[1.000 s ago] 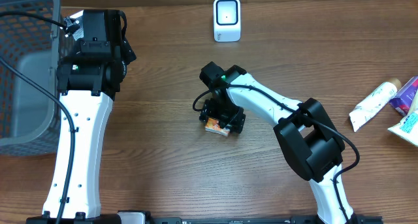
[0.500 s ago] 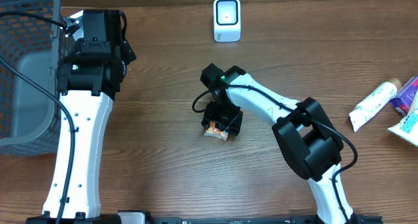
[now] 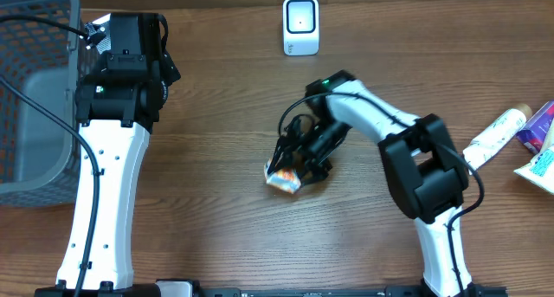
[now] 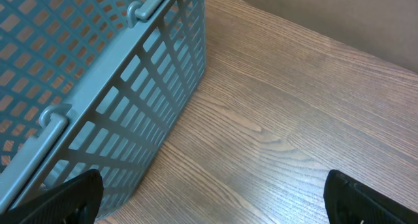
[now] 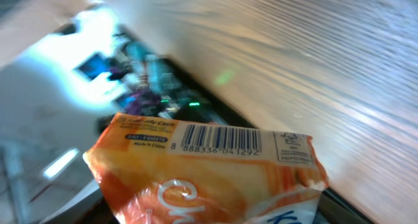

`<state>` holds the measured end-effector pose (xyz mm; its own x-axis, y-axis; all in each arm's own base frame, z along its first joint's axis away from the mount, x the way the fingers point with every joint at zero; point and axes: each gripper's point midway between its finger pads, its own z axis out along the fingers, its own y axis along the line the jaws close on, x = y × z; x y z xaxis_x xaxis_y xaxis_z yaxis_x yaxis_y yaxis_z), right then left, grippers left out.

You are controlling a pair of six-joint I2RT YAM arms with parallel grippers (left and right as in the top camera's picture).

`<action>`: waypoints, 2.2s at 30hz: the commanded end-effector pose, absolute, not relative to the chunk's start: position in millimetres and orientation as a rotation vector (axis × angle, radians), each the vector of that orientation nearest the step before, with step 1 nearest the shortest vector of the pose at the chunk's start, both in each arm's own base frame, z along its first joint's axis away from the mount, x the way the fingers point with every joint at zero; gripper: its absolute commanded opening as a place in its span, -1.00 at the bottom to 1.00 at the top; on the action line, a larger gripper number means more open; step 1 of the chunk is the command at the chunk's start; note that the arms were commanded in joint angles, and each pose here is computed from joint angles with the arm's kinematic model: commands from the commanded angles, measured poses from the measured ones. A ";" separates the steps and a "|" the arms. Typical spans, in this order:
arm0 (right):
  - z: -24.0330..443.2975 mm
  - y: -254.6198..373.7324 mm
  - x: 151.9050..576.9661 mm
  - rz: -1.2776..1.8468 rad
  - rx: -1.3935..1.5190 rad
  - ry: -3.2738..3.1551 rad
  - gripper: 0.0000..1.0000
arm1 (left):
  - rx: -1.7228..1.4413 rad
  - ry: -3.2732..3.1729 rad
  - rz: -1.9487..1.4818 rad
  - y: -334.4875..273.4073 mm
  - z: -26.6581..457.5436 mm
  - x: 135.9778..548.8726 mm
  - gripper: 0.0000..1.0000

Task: Scan the item barcode

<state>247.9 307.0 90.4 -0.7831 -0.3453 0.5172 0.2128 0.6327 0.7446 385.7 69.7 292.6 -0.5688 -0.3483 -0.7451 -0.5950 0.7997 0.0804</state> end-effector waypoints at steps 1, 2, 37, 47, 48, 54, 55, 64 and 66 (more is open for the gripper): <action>129.3 312.3 279.0 -1.613 0.358 -2.133 0.35 | -0.720 2.211 0.427 73.3 292.7 386.1 1.00; 131.9 310.7 282.6 -1.666 0.402 -2.134 0.34 | -0.720 2.211 0.427 73.3 292.7 386.1 1.00; 301.7 333.5 376.3 -2.328 2.466 -1.918 0.33 | -0.720 2.211 0.427 73.3 292.7 386.1 0.99; 324.5 326.8 375.5 -2.022 2.712 -2.058 0.31 | -0.720 2.211 0.427 73.3 292.7 386.1 0.99; 326.6 326.0 373.9 -1.999 2.722 -2.069 0.30 | -0.720 2.211 0.427 73.3 292.7 386.1 0.99; 329.5 323.4 369.5 -1.979 2.704 -2.089 0.18 | -0.720 2.211 0.427 73.3 292.7 386.1 0.99; 329.3 323.3 369.3 -1.980 2.700 -2.090 0.18 | -0.720 2.210 0.427 73.3 292.7 386.2 1.00; 330.2 323.7 369.7 -2.057 2.282 -2.270 -0.02 | -0.720 2.211 0.427 73.3 292.7 386.1 0.99; 332.7 325.1 373.3 -2.084 2.086 -2.344 -0.10 | -0.720 2.211 0.427 73.3 292.7 386.1 1.00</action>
<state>377.7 326.6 304.2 -0.1023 -0.3032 -0.9474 -0.9720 -0.1722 0.1600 385.7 69.7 292.6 -0.5690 -0.3480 -0.7451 -0.5948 0.7998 0.0807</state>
